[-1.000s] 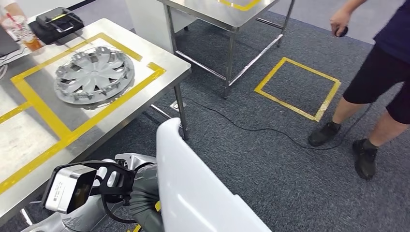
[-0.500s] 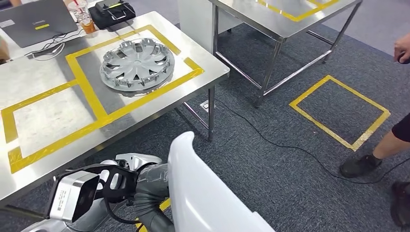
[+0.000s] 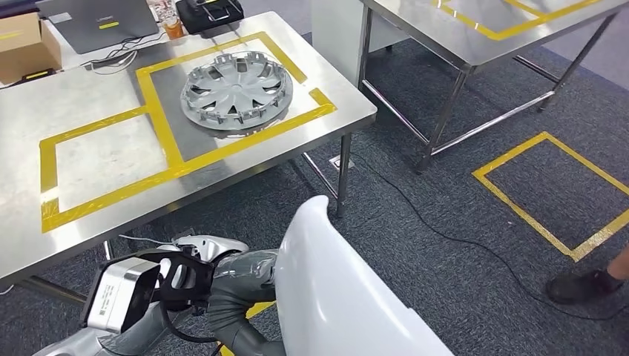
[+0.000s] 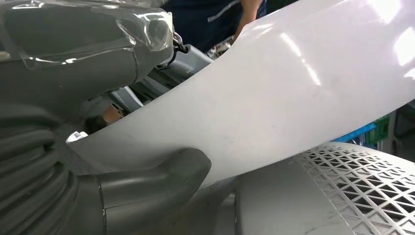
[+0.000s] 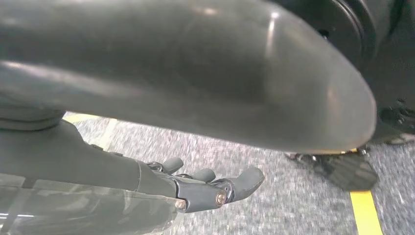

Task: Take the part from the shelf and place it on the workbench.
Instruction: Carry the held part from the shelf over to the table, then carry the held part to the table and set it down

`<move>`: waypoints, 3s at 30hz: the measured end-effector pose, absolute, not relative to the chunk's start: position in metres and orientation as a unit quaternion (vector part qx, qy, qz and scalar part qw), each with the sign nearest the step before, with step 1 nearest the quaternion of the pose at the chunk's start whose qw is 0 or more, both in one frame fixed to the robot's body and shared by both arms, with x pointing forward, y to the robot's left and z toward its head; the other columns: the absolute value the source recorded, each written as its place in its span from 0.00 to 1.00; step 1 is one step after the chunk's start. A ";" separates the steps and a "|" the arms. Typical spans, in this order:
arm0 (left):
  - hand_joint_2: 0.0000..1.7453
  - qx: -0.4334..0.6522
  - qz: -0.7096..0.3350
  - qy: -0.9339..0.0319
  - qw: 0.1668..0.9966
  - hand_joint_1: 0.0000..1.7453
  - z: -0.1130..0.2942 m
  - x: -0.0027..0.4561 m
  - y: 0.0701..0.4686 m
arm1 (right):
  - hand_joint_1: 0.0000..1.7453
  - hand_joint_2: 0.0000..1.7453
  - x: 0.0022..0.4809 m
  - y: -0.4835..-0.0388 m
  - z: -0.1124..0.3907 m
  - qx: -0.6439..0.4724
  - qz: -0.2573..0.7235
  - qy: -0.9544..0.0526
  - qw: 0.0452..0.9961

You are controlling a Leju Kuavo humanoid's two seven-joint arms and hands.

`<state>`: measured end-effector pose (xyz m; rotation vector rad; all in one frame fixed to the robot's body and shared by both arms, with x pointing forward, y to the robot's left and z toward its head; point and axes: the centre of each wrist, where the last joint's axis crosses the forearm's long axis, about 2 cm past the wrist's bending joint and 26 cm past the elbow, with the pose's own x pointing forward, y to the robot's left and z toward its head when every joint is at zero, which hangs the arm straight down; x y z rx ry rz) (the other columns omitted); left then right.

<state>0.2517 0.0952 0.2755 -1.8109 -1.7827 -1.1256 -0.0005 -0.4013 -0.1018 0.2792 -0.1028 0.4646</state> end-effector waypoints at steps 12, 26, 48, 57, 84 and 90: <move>1.00 -0.626 -0.406 -0.634 0.206 1.00 0.269 0.255 0.090 | 0.00 0.00 -0.003 -0.405 -0.101 0.135 0.227 -0.047 0.963; 1.00 -0.620 -0.405 -0.633 0.224 1.00 0.263 0.260 0.090 | 0.00 0.00 -0.003 -0.404 -0.101 0.137 0.227 -0.047 0.963; 1.00 -0.612 -0.392 -0.645 0.233 1.00 0.264 0.263 0.090 | 0.00 0.00 0.000 -0.405 -0.101 0.108 0.216 -0.070 0.968; 1.00 -0.612 -0.390 -0.646 0.236 1.00 0.264 0.264 0.092 | 0.00 0.00 -0.003 -0.408 -0.101 0.105 0.217 -0.071 0.968; 1.00 -0.612 -0.393 -0.647 0.229 1.00 0.268 0.261 0.088 | 0.00 0.00 -0.008 -0.408 -0.102 0.090 0.223 -0.082 0.967; 1.00 -0.611 -0.393 -0.647 0.230 1.00 0.268 0.261 0.089 | 0.00 0.00 -0.008 -0.408 -0.101 0.089 0.223 -0.082 0.967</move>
